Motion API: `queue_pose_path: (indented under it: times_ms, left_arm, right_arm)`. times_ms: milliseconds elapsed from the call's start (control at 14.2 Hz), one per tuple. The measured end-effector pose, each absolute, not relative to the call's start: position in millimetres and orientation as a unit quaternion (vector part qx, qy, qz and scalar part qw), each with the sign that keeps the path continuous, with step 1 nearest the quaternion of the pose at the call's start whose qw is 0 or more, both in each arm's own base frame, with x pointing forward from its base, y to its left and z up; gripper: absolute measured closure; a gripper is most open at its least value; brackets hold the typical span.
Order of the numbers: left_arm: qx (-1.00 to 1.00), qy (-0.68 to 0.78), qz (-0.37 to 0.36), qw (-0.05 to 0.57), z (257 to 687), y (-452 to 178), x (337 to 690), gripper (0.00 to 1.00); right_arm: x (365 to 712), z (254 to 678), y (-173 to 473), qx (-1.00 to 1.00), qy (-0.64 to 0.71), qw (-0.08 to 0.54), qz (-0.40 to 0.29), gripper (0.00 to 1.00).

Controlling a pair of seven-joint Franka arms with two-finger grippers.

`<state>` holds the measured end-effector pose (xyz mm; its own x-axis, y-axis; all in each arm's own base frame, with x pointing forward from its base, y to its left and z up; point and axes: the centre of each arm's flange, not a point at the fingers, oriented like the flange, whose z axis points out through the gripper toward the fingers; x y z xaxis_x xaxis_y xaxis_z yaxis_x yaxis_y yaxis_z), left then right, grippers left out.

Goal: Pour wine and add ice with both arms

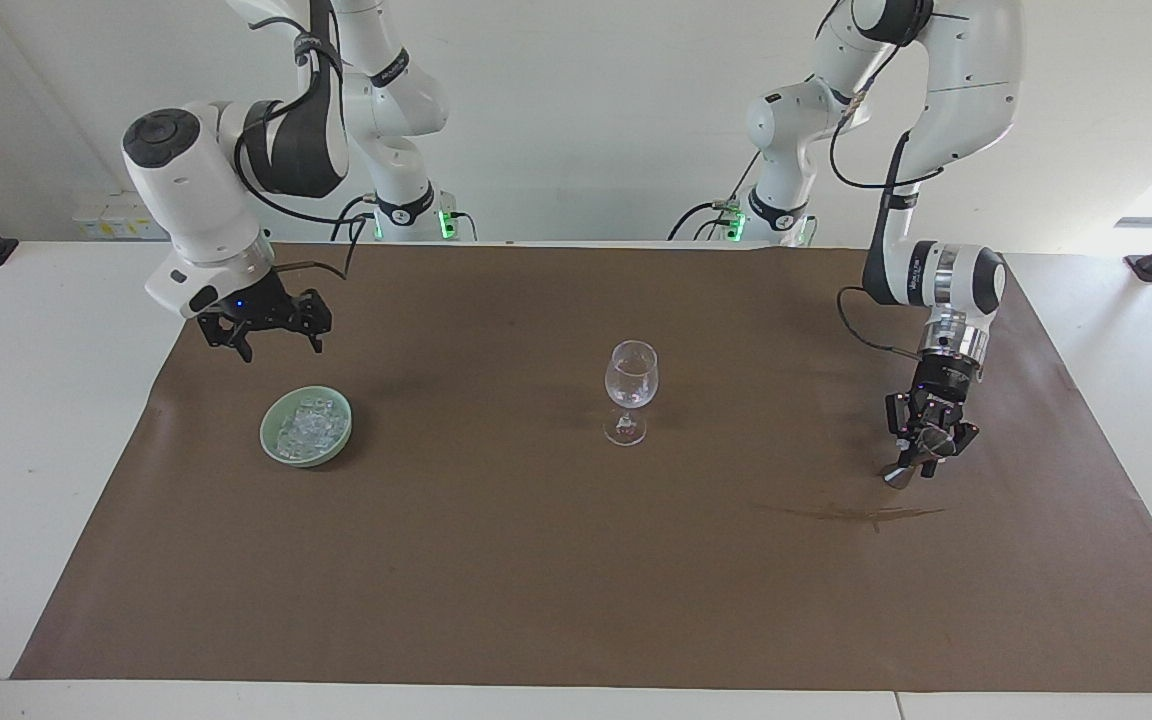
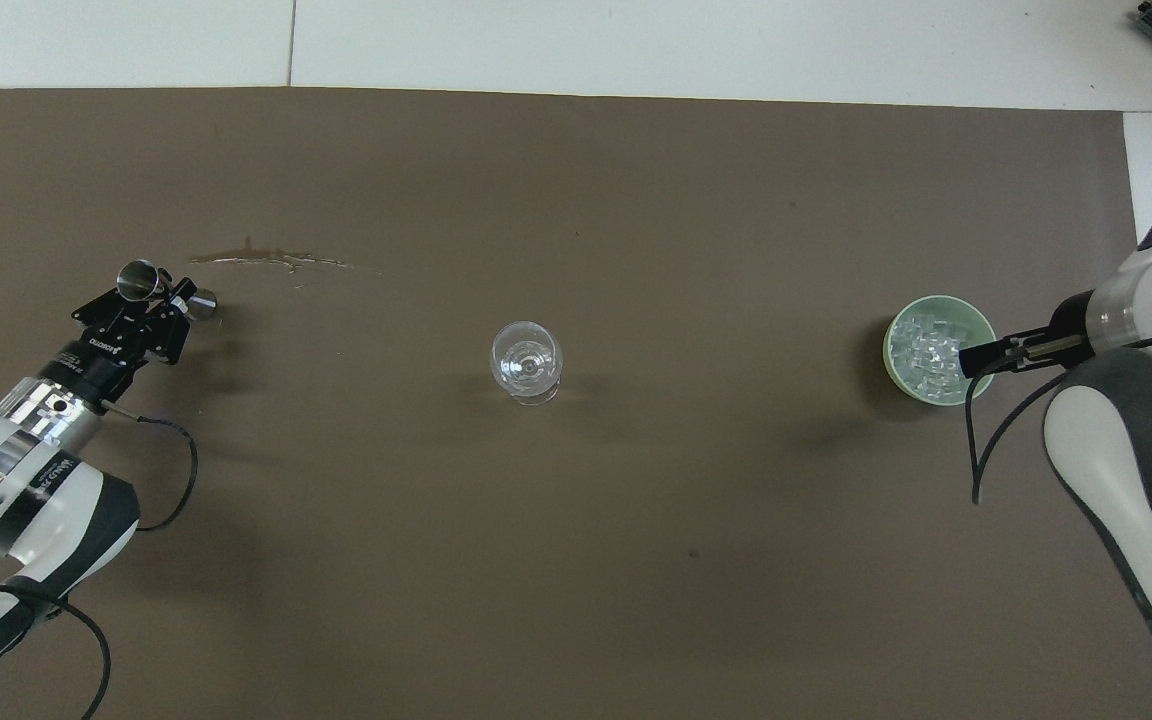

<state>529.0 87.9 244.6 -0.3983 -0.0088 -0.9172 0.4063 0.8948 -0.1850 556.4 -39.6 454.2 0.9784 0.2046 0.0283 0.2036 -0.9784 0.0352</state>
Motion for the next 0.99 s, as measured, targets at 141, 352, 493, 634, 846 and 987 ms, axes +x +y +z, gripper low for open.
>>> queue_pose_path:
  times_ms: [141, 352, 493, 634, 846, 987]
  left_arm:
    - [0.12, 0.824, -0.18, 0.524, 243.2, 90.2, 526.6, 0.54]
    - [0.126, 0.834, -0.161, 0.512, 250.7, 85.2, 527.8, 0.22]
    - [0.127, 0.838, -0.144, 0.51, 261.6, 86.9, 529.2, 0.01]
    - [0.13, 0.846, -0.123, 0.502, 273.6, 85.4, 527.0, 0.0]
    - [0.151, 0.866, -0.081, 0.469, 292.0, 57.9, 521.1, 0.0]
    - [0.162, 0.875, -0.053, 0.453, 304.5, 45.4, 516.2, 0.0]
  right_arm:
    - [560.0, 431.2, -39.5, 0.994, 0.11, 0.018, 0.023, 0.0]
    - [564.6, 407.4, -39.4, 0.993, 0.112, 0.018, 0.023, 0.0]
    - [569.4, 394.0, -39.5, 0.993, 0.112, 0.019, 0.025, 0.0]
    - [570.6, 387.9, -39.5, 0.993, 0.112, 0.019, 0.023, 0.0]
    - [568.9, 379.4, -39.4, 0.993, 0.113, 0.018, 0.015, 0.0]
    - [569.1, 372.6, -39.5, 0.993, 0.114, 0.018, 0.01, 0.0]
